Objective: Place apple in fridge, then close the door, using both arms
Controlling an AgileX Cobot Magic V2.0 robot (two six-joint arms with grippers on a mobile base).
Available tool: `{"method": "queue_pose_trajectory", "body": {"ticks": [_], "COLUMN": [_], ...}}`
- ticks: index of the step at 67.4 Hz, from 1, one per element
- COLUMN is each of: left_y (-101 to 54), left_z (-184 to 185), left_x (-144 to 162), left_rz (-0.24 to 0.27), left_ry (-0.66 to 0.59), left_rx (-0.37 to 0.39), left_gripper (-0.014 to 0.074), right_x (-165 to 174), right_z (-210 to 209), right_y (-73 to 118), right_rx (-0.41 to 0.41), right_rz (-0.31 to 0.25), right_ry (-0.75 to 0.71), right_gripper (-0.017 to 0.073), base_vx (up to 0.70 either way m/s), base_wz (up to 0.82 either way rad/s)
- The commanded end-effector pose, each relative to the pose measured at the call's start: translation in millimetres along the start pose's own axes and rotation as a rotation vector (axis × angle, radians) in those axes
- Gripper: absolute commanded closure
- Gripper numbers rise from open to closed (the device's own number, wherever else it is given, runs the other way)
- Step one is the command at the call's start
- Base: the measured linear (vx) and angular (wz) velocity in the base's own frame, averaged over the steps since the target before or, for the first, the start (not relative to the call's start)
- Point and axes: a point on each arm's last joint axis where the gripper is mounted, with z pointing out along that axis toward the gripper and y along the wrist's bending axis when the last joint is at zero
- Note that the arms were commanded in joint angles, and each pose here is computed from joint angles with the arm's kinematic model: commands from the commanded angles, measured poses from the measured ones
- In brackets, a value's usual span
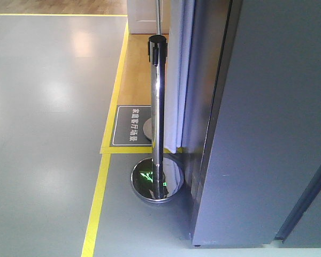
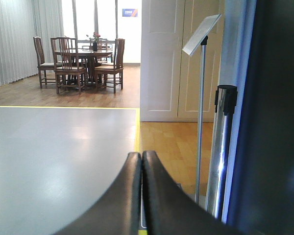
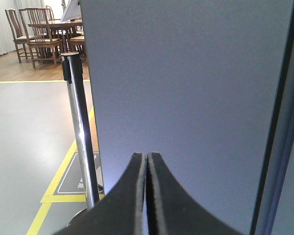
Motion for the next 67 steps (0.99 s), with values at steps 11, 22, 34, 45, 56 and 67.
{"method": "queue_pose_trajectory", "body": {"ticks": [11, 22, 34, 45, 56, 67], "left_y": [0.2, 0.2, 0.2, 0.2, 0.2, 0.2], "left_z": [-0.6, -0.6, -0.6, -0.6, -0.6, -0.6], "left_x": [1.4, 1.4, 1.4, 1.4, 1.4, 1.4], "left_rz": [0.000, 0.000, 0.000, 0.000, 0.000, 0.000], "left_ry": [-0.064, -0.064, -0.064, -0.064, -0.064, -0.064], "left_rx": [0.004, 0.004, 0.004, 0.004, 0.004, 0.004], "left_gripper": [0.0599, 0.0599, 0.0599, 0.0599, 0.0599, 0.0599], "right_x": [-6.2, -6.2, -6.6, -7.8, -13.6, -14.4], "right_z": [-0.8, -0.8, -0.8, -0.9, -1.7, -1.8], "right_y": [0.5, 0.5, 0.6, 0.6, 1.0, 1.1], "right_rx": [-0.007, -0.007, -0.007, -0.006, -0.009, -0.009], "right_rz": [-0.006, -0.006, -0.014, -0.054, -0.043, -0.044], "right_ry": [-0.074, -0.074, -0.078, -0.091, -0.155, -0.167], "right_gripper": [0.0561, 0.0561, 0.0561, 0.0561, 0.0561, 0.0561], "base_vx": [0.00, 0.00, 0.00, 0.00, 0.00, 0.00], "base_wz": [0.00, 0.00, 0.00, 0.00, 0.00, 0.00]}}
